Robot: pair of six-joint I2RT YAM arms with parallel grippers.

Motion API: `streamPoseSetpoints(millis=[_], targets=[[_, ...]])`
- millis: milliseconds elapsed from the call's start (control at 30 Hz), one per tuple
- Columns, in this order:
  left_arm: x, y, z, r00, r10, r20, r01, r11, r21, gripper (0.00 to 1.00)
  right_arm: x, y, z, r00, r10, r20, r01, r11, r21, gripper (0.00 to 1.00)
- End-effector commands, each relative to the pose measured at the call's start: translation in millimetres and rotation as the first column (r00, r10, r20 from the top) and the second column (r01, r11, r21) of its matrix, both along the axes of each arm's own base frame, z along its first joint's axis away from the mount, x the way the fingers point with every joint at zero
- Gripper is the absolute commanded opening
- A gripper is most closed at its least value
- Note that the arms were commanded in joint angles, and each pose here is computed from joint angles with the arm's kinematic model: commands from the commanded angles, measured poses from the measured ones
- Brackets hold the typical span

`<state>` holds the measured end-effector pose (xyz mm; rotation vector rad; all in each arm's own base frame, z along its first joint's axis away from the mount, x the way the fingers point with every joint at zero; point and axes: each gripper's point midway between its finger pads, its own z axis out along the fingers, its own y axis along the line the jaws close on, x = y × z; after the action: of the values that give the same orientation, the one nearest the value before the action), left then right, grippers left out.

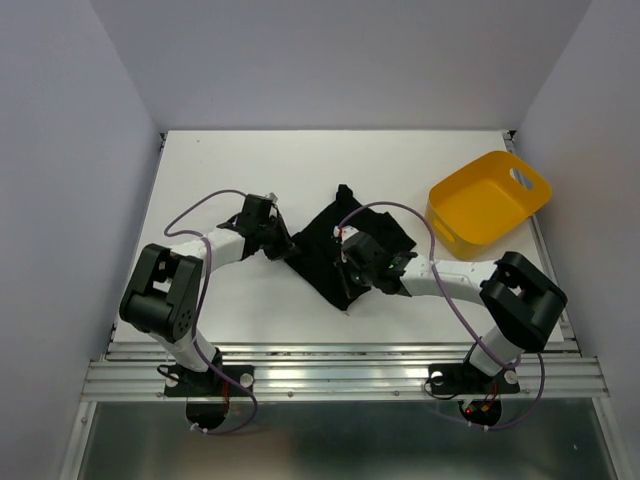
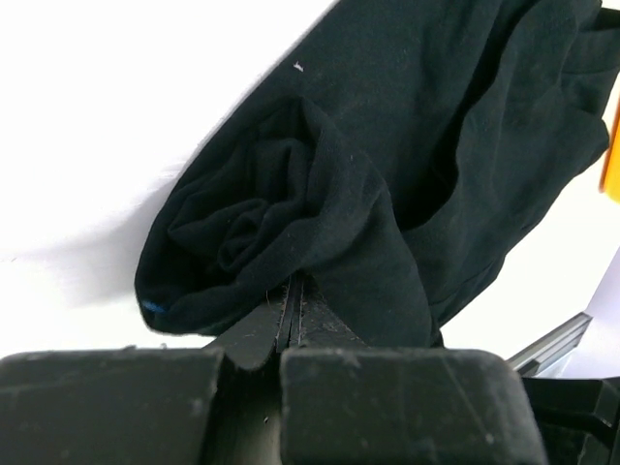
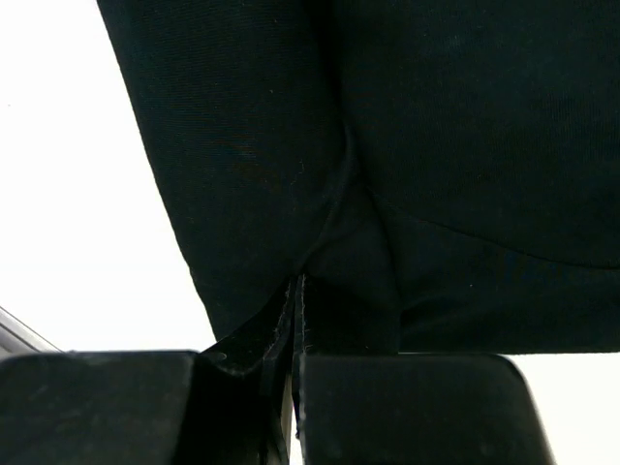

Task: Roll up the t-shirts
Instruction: Roll the T-shirt to the center of the board.

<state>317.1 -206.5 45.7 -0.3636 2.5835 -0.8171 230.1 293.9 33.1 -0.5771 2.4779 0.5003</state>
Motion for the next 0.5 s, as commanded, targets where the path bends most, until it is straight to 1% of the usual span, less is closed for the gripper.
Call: streamPoseSetpoints(millis=[0, 67, 133, 300, 333, 467], targets=[[9, 5, 37, 0.994, -0.026, 0.107, 0.023, 0.999, 0.033, 0.00, 7, -24, -22, 0.999, -0.027, 0.034, 0.031, 0.993, -0.114, 0.01], [11, 7, 46, 0.992, -0.026, 0.127, 0.020, 0.999, 0.044, 0.00, 7, -22, -18, 0.999, -0.016, 0.040, 0.020, 0.995, -0.101, 0.01], [13, 8, 52, 0.990, -0.024, 0.137, 0.017, 0.998, 0.054, 0.00, 10, -14, 2, 0.998, -0.010, 0.066, 0.013, 0.999, -0.047, 0.01], [23, 12, 51, 0.992, -0.011, 0.129, 0.000, 0.996, 0.088, 0.00, 15, 5, 39, 0.995, 0.009, 0.097, -0.014, 0.999, 0.046, 0.01], [27, 17, 47, 0.992, -0.001, 0.127, -0.013, 0.994, 0.112, 0.00, 16, 15, 51, 0.996, 0.016, 0.092, -0.024, 0.996, 0.091, 0.01], [35, 18, 53, 0.990, 0.001, 0.142, -0.017, 0.994, 0.108, 0.00, 27, 34, 77, 0.995, -0.025, 0.099, 0.008, 0.984, 0.176, 0.01]])
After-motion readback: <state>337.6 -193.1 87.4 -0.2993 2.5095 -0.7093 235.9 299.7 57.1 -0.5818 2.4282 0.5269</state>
